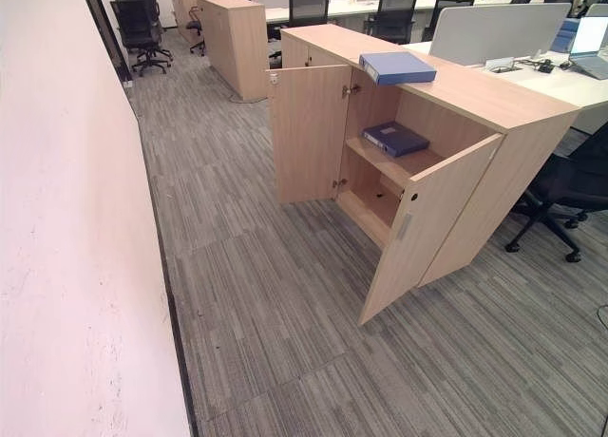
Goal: Put the empty folder in the office cabinet
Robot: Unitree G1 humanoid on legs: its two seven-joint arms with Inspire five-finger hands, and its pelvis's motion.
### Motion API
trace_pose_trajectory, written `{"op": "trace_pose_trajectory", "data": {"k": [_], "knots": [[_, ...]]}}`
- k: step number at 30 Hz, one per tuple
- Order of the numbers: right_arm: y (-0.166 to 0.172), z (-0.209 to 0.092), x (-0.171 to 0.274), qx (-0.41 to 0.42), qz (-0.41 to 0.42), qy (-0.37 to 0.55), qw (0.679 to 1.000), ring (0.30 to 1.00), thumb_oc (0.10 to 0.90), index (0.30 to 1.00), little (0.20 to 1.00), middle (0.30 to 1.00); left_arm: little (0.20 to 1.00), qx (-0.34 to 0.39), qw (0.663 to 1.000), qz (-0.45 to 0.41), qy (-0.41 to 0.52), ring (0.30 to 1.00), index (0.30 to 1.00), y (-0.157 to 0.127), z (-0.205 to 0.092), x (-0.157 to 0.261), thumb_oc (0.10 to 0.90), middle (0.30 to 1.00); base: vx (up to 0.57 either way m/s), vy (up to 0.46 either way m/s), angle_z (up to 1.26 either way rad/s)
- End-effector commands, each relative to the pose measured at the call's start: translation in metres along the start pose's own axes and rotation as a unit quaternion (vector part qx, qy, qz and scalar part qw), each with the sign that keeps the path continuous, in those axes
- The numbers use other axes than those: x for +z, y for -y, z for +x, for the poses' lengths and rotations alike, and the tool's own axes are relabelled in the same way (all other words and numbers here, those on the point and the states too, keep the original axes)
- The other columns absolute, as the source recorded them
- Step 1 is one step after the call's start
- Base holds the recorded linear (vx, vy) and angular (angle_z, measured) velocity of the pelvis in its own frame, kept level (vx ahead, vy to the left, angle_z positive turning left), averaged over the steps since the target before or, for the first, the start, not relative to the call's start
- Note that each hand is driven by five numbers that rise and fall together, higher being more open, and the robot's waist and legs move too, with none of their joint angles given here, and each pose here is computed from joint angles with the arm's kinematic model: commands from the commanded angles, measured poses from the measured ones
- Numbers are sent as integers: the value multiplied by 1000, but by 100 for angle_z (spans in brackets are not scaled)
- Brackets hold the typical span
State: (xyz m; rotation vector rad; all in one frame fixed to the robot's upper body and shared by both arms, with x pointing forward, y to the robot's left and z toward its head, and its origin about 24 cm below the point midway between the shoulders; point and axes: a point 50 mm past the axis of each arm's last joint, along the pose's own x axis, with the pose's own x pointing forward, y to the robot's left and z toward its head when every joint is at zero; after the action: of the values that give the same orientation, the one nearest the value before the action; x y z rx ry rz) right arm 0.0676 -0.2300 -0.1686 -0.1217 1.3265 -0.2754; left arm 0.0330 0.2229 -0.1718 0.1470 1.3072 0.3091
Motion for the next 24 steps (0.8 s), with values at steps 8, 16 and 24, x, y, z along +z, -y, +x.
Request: {"op": "trace_pose_trajectory", "data": {"k": [8, 16, 24], "knots": [[10, 1, 7, -21, -2, -8, 1000, 900, 800, 900, 900, 900, 900, -12, 1000, 14, -18, 900, 900, 7, -1, -5, 800, 900, 0, 0, 0], [15, 2, 8, -12, -23, -11, 1000, 900, 800, 900, 900, 900, 900, -37, 998, 7, -52, 900, 900, 6, -2, -16, 800, 900, 0, 0, 0], [18, 2, 10, -18, -14, -5, 1000, 900, 800, 900, 900, 900, 900, -28, 998, 15, -54, 900, 900, 1, -1, -17, 800, 900, 0, 0, 0]]}}
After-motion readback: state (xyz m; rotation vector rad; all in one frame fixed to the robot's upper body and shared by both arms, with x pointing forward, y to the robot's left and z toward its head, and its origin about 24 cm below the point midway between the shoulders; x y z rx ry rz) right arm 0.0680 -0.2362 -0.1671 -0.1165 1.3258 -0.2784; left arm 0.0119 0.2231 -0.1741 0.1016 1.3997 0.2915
